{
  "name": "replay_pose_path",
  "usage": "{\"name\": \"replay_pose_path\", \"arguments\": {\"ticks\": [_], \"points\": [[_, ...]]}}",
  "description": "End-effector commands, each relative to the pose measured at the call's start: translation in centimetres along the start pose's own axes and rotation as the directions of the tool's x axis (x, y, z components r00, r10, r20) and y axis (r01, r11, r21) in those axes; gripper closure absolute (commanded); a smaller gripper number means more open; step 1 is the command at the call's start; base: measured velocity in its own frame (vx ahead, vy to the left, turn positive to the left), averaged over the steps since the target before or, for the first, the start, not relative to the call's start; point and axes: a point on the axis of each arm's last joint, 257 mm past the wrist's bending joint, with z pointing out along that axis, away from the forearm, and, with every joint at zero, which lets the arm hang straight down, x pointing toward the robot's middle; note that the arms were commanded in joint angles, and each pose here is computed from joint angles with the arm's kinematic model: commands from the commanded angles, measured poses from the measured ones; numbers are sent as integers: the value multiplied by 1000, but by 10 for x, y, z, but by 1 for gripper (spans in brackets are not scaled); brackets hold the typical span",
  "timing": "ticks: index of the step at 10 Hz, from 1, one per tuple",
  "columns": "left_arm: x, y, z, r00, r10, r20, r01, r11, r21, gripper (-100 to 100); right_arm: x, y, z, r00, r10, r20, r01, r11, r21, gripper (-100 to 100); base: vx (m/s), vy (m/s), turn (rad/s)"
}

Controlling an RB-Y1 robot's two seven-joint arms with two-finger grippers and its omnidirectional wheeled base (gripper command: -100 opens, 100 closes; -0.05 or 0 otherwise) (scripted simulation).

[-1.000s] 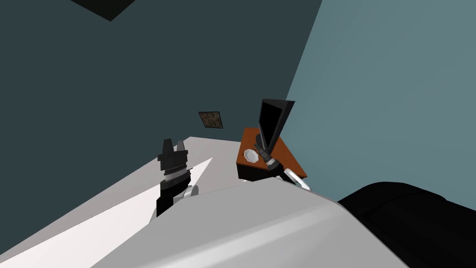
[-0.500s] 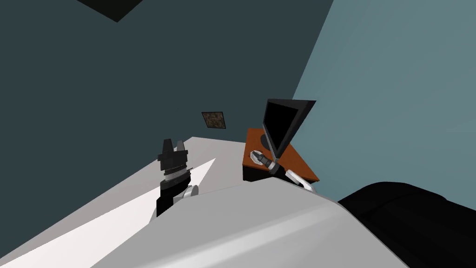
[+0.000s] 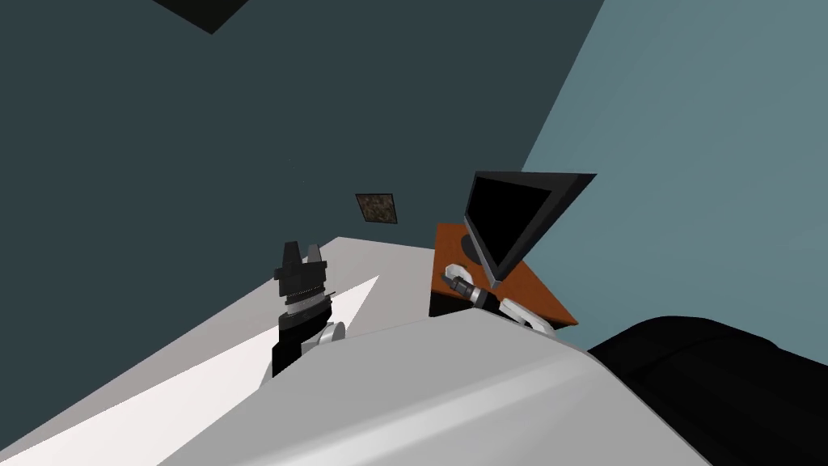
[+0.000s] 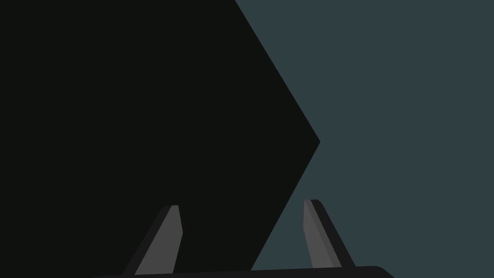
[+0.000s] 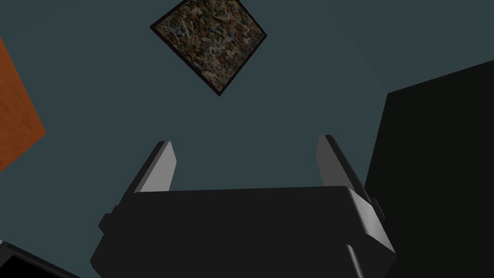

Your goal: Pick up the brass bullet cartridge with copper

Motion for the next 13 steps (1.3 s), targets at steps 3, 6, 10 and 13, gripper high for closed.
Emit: {"name": "replay_pose_path", "arguments": {"ticks": [3, 6, 10, 13], "points": [[0, 0, 0, 1000, 0, 0, 0, 1000, 0, 0, 48, -41, -27, 981, -99, -164, 111, 992, 63, -100, 100, 120, 60], [0, 0, 0, 1000, 0, 0, 0, 1000, 0, 0, 88, -82, -62, 931, -174, -322, 219, 969, 110, -100, 134, 160, 91], [0, 0, 0, 1000, 0, 0, 0, 1000, 0, 0, 120, -121, -105, 848, -235, -474, 332, 934, 130, -100, 120, 113, 89], [0, 0, 0, 1000, 0, 0, 0, 1000, 0, 0, 145, -157, -154, 744, -276, -609, 436, 891, 129, -100, 128, 81, 119]]}}
